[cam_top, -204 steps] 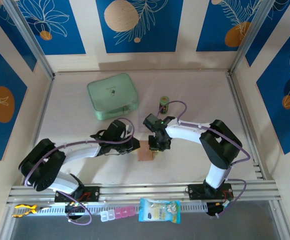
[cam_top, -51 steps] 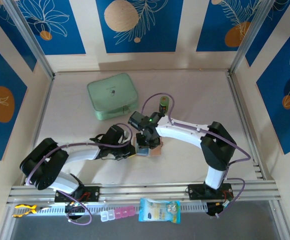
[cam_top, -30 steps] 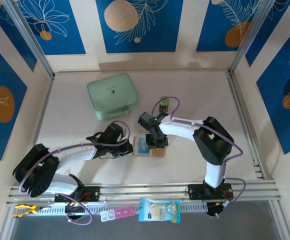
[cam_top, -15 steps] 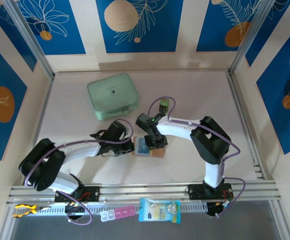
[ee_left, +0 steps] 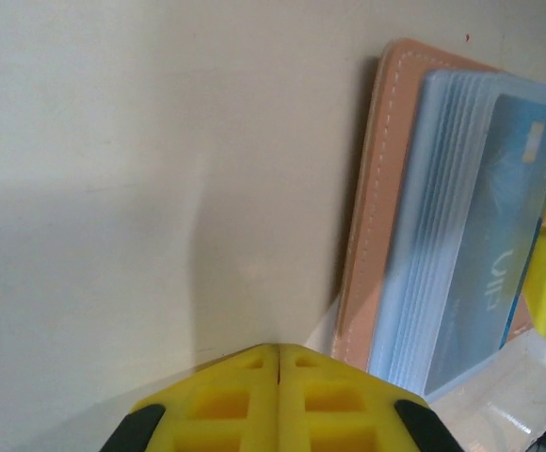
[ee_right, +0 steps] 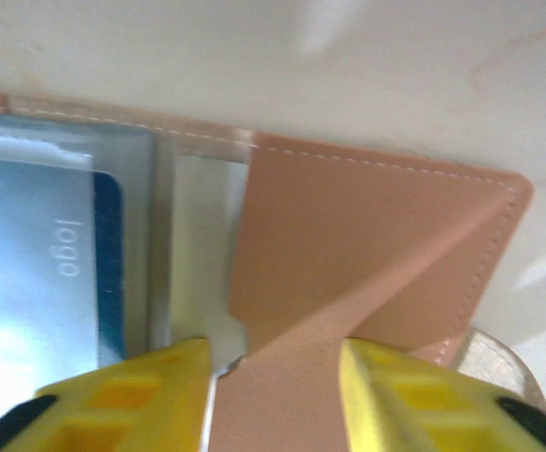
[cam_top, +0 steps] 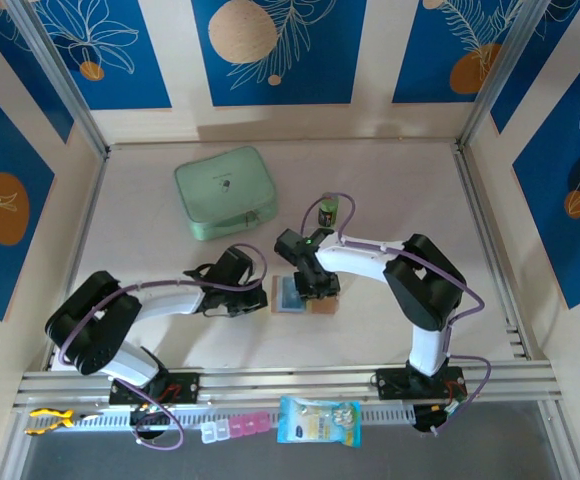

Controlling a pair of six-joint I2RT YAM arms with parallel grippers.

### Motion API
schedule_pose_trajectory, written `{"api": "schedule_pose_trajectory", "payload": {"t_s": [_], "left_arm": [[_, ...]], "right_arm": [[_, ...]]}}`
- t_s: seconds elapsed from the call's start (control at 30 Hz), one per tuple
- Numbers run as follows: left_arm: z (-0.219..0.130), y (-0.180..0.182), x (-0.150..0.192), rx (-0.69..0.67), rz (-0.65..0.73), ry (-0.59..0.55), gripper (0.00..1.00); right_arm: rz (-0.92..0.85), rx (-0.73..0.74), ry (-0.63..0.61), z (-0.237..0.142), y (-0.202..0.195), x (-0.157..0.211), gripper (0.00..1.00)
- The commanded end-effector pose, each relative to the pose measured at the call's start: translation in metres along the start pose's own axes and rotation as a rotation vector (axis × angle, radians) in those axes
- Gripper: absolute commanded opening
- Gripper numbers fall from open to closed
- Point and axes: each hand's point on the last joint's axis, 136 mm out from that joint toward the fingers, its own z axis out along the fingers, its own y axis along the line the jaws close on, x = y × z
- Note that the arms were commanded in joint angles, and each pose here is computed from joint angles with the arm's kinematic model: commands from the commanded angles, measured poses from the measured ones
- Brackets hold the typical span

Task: Take the credit cards out of the card holder

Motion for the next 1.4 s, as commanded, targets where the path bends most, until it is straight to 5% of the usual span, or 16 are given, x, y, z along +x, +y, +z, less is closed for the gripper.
{"api": "schedule_pose_trajectory", "payload": {"t_s": [0.0, 0.47, 1.1, 1.37], "left_arm": [[0.005, 0.014, 0.012, -0.033, -0.023, 0.03, 0.0], [0.001, 0.004, 0.007, -0.011, -0.012, 0.016, 0.0], [0.0, 0.002, 0.005, -0.009, -0.007, 0.014, 0.0], [-0.014, -0.001, -0.002, -0.018, 0.009, -0.041, 0.0]], "right_arm": [[0.033, 0.058, 0.004, -0.007, -0.02, 0.008, 0.48], [0.079, 0.079, 0.003, -0.012, -0.04, 0.007, 0.6], [0.136, -0.107, 0.065, 0.02, -0.043, 0.01, 0.88], [0.128, -0.188, 0.077, 0.024, -0.033, 0.012, 0.9]]}}
